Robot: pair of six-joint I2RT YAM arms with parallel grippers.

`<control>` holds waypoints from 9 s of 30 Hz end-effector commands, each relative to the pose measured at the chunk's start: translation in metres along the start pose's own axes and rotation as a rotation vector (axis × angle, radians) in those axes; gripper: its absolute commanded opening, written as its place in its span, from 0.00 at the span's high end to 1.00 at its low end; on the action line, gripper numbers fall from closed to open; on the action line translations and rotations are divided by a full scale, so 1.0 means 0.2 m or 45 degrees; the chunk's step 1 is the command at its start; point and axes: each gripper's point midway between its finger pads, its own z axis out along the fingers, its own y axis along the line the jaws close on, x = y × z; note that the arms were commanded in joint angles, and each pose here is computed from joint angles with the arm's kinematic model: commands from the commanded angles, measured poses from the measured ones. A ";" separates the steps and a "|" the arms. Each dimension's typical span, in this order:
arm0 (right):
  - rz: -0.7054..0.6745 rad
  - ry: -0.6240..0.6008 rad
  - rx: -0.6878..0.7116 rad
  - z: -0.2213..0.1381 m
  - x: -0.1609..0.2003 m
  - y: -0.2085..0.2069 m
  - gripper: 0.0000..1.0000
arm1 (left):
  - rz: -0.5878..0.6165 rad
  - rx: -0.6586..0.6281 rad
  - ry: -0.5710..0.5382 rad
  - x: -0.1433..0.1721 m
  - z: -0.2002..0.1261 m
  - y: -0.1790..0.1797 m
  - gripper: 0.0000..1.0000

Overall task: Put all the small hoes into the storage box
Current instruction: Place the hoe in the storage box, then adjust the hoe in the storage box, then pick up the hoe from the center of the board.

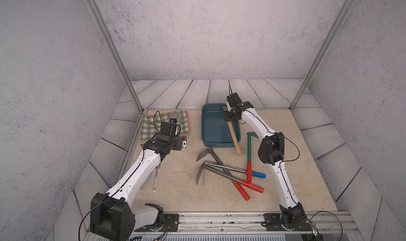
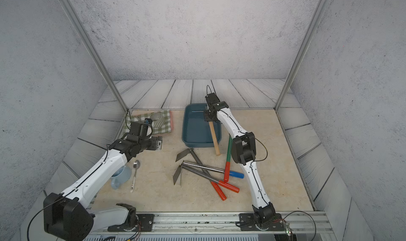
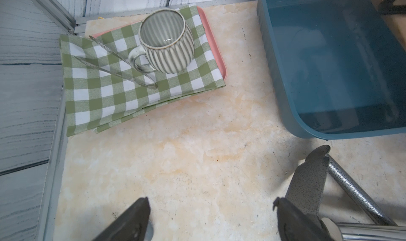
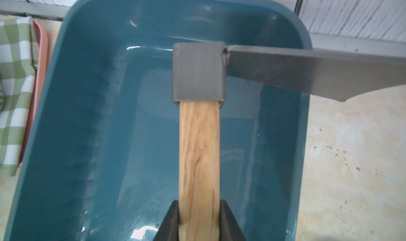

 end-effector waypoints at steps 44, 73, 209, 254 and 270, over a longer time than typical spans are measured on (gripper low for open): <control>-0.160 0.164 0.041 -0.07 0.17 0.07 0.38 | 0.027 0.012 0.039 0.04 0.02 -0.02 0.08; -0.203 0.513 0.066 -0.16 0.58 0.10 0.41 | 0.020 0.021 0.027 0.03 0.01 -0.03 0.07; 0.335 0.181 0.373 -0.64 0.80 -0.40 0.21 | 0.106 0.169 -0.007 0.02 -0.02 -0.21 0.08; 0.461 0.434 0.339 -0.24 1.05 -0.50 0.87 | 0.134 0.142 0.025 0.05 0.01 -0.20 0.08; 0.282 0.205 0.444 -0.52 0.68 -0.59 0.96 | 0.136 0.140 0.031 0.05 0.01 -0.20 0.08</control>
